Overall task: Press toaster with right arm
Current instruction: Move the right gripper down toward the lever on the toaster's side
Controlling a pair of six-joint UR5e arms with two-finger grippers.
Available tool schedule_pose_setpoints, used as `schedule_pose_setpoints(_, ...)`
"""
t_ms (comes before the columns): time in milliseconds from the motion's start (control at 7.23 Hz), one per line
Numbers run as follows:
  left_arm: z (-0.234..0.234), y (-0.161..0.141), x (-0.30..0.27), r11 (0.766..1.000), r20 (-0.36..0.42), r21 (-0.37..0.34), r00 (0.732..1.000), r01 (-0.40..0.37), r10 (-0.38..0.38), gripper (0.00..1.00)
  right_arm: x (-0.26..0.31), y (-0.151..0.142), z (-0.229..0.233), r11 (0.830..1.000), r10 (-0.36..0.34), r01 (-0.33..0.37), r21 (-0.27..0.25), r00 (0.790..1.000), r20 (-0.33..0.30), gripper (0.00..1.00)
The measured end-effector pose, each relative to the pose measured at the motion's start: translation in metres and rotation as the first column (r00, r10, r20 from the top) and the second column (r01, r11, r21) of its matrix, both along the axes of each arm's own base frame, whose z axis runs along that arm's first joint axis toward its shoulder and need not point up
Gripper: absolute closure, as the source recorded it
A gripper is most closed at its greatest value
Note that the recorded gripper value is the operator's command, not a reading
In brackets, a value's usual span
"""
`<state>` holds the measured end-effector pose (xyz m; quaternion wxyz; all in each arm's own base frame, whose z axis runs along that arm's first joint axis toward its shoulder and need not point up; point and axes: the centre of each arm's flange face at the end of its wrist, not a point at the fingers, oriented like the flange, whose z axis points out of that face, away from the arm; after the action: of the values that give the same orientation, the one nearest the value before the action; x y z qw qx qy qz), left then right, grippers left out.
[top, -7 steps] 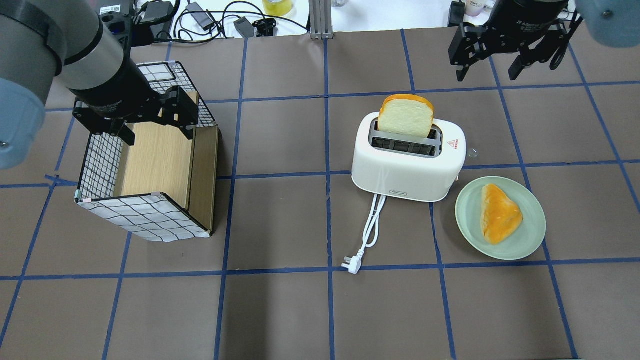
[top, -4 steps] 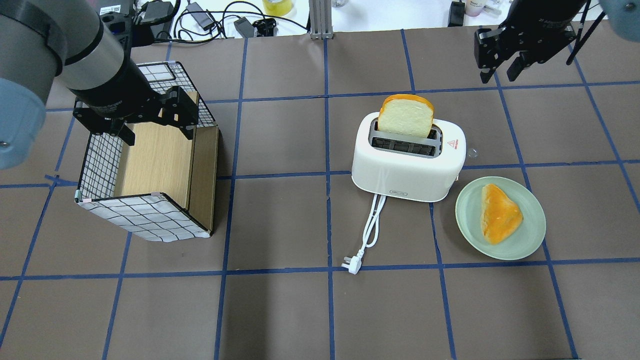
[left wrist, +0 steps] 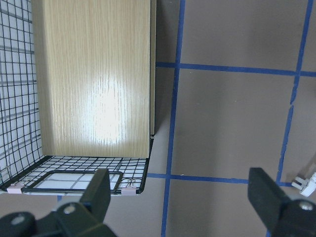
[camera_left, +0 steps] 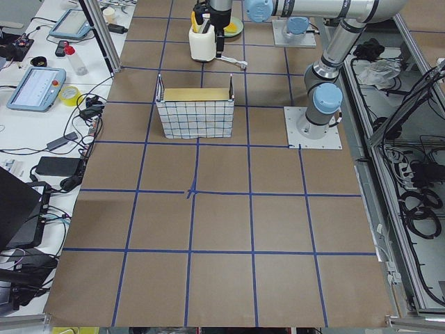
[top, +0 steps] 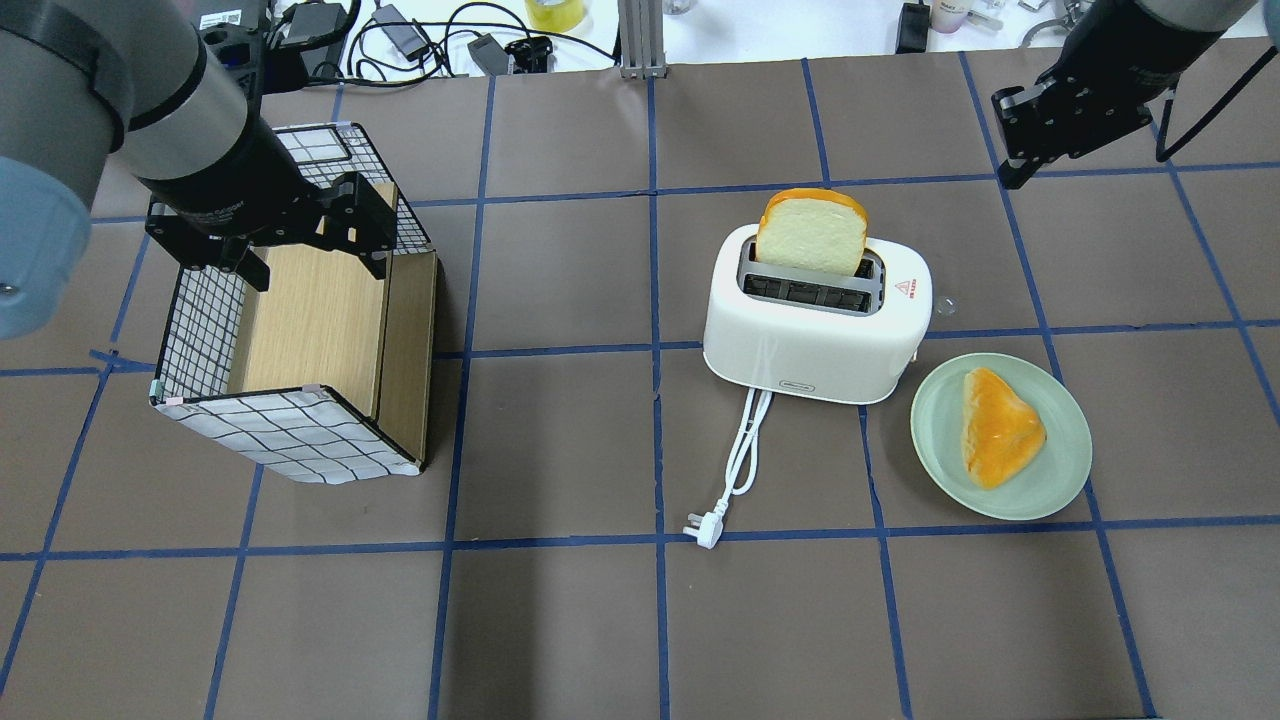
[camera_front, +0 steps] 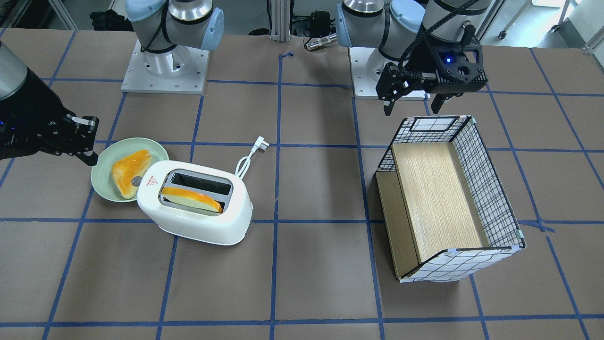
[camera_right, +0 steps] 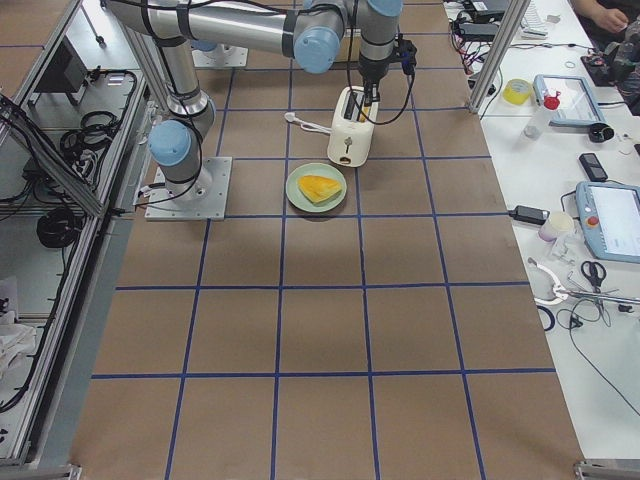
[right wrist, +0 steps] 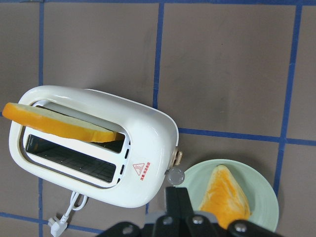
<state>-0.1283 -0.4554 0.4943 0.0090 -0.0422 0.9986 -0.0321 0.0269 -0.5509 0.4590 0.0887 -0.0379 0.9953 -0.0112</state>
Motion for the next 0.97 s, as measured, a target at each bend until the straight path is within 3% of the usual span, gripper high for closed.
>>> schedule_pose_setpoints(691,0.0,0.0,0.0,1.0,0.0,0.0,1.0,0.0,0.0,0.0,-0.016,0.011,-0.073,0.988,-0.042,0.032,0.152,0.997,0.062,0.98)
schedule_pose_setpoints(968,0.0,0.0,0.0,1.0,0.0,0.0,1.0,0.0,0.0,0.0,-0.024,0.007,-0.089,0.983,-0.059,0.046,0.18,0.996,0.067,0.98)
